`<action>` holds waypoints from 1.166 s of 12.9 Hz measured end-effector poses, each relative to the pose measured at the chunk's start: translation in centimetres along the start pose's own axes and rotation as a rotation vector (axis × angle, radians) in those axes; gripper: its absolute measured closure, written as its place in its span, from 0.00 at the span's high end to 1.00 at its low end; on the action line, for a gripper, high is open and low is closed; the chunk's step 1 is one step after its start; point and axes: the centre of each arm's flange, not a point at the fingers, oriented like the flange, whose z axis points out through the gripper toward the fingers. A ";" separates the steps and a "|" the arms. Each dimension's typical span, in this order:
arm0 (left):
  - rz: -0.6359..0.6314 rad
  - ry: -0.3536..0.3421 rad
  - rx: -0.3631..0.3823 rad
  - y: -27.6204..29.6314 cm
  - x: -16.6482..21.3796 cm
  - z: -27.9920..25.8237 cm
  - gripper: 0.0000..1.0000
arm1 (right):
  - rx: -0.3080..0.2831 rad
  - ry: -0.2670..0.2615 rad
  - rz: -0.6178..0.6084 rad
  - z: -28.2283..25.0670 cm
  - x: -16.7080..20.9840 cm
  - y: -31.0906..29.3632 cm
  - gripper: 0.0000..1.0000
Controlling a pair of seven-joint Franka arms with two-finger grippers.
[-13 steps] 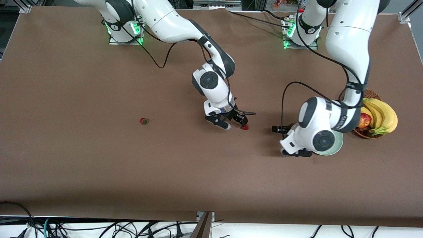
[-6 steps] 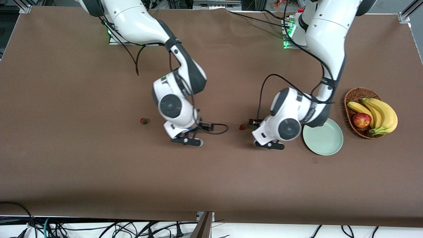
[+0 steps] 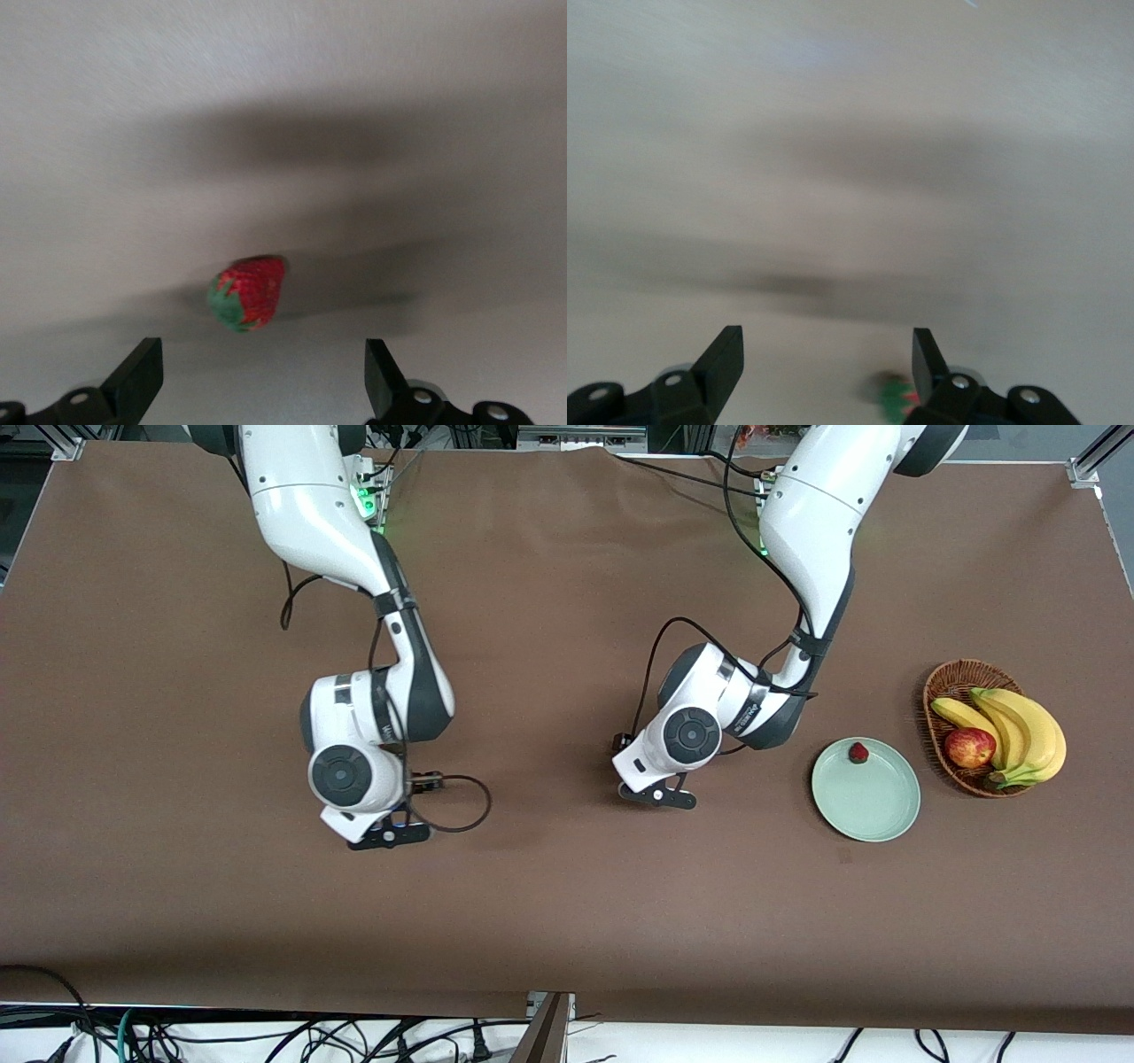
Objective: Collect all strawberries into plate
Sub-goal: 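Grasp the third strawberry with the right gripper while the left gripper approaches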
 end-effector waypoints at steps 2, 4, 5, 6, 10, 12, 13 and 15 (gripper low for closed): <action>0.002 0.002 0.002 0.0 -0.2 0.9 1.00 | 0.000 0.002 0.014 2.2 -1.0 1.7 0.84; 0.007 0.003 0.005 0.2 -0.6 1.9 1.00 | 0.009 0.008 0.033 3.7 -2.7 2.8 0.82; 0.009 0.007 0.005 0.4 -0.7 2.2 1.00 | 0.016 -0.001 0.035 4.2 -3.8 3.3 0.81; 0.010 0.011 0.004 0.5 -0.7 2.2 1.00 | 0.024 -0.013 0.039 4.3 -4.7 3.6 0.78; 0.007 0.031 0.003 0.1 -0.4 2.0 0.94 | 0.050 -0.042 0.051 4.6 -7.2 4.5 0.73; 0.007 0.033 0.003 0.1 -0.4 2.0 0.78 | 0.051 -0.047 0.053 5.1 -7.5 4.6 0.70; 0.007 0.033 0.002 0.1 -0.3 1.9 0.78 | 0.052 -0.048 0.052 5.2 -7.6 4.4 0.70; 0.005 0.035 0.003 0.0 -0.3 1.9 0.60 | 0.058 -0.047 0.045 5.4 -7.6 3.8 0.65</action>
